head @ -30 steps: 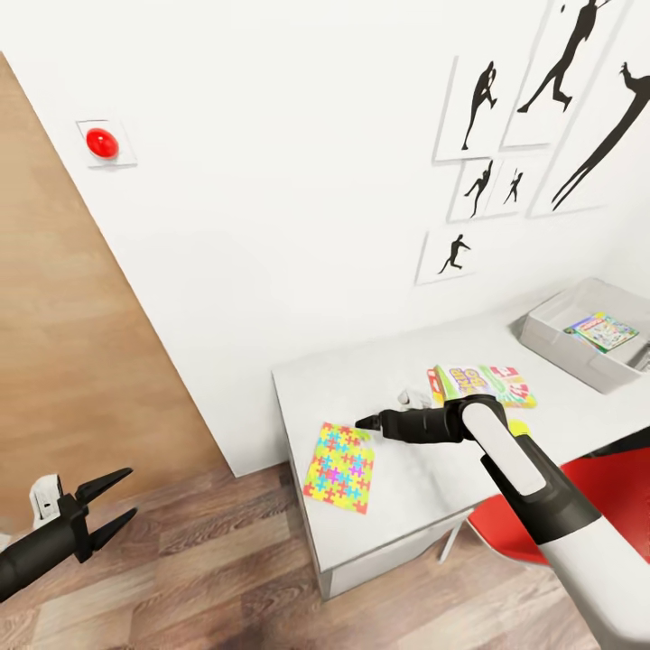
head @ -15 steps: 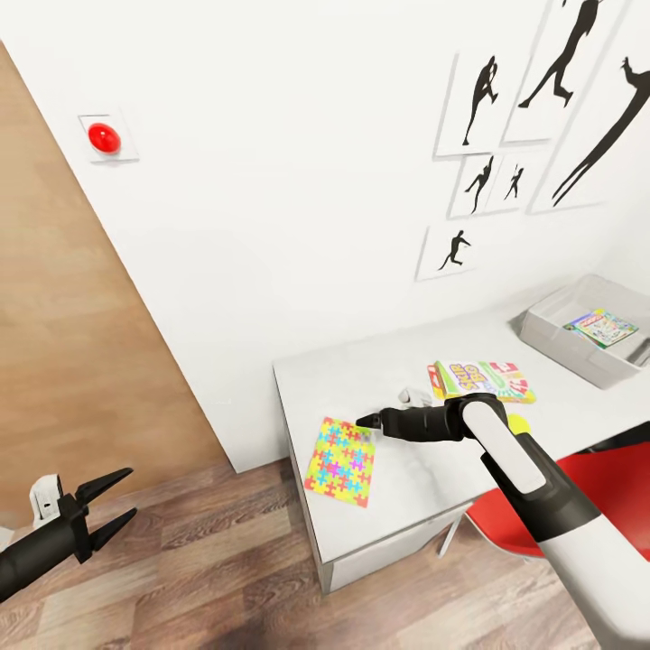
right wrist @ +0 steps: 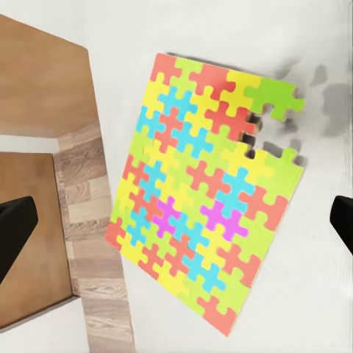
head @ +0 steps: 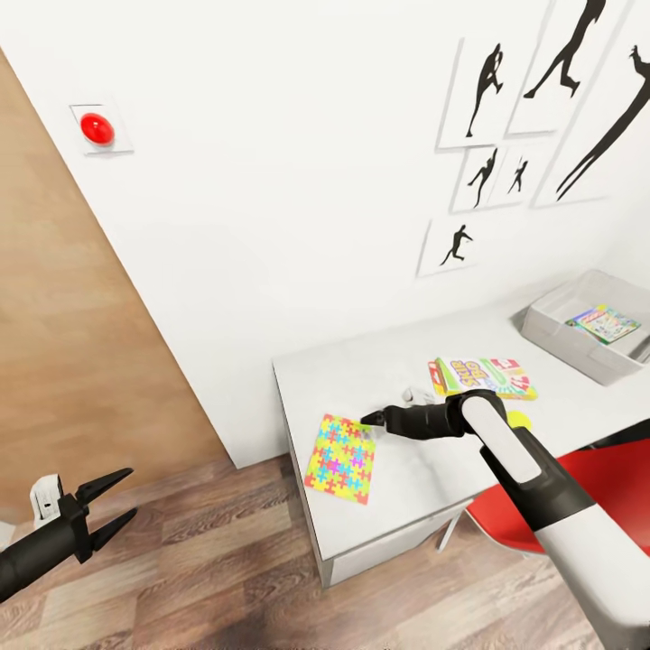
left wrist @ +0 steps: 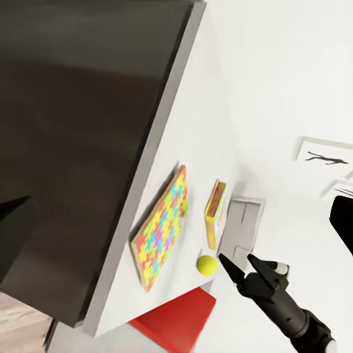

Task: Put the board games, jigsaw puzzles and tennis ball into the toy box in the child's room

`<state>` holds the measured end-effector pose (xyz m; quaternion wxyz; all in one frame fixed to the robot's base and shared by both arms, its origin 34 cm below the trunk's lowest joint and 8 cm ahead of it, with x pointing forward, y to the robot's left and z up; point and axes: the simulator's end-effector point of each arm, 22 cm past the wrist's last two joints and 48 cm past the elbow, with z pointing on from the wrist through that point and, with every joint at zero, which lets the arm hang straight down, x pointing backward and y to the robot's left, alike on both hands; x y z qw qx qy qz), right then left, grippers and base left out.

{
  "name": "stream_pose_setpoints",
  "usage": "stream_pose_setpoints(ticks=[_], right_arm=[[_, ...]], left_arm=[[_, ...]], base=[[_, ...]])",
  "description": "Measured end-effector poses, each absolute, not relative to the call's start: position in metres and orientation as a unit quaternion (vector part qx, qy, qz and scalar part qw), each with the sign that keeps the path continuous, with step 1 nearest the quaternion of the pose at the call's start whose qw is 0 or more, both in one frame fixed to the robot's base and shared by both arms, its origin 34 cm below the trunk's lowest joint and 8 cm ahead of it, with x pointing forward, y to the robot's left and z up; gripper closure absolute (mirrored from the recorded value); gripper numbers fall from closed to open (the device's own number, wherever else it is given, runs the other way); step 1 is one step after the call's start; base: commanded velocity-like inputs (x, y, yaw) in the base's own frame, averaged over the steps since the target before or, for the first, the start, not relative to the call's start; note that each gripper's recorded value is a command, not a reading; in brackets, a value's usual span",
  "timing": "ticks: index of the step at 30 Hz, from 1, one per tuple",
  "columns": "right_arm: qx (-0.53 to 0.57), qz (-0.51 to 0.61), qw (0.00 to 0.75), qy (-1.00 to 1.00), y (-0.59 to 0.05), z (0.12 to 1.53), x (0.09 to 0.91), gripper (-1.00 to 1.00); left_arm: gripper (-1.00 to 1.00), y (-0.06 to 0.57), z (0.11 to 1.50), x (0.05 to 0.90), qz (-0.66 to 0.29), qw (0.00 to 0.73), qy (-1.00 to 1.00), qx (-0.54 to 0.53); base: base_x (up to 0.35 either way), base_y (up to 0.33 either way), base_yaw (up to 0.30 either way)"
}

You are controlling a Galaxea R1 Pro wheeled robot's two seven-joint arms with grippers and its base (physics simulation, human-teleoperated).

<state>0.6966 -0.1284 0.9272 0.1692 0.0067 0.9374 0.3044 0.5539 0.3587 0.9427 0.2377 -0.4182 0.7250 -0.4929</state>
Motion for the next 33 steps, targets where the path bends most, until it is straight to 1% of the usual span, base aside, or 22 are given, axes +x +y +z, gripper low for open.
stream_pose_setpoints(ticks=[33], right_arm=[[0.028, 0.298, 0.137, 0.944, -0.136, 0.888, 0.696, -1.0]], left_arm=[[-1.0, 0.359, 0.919, 0.55, -0.481, 0.219, 0.731, -0.431]], base=[[0.0, 0.0, 0.0]])
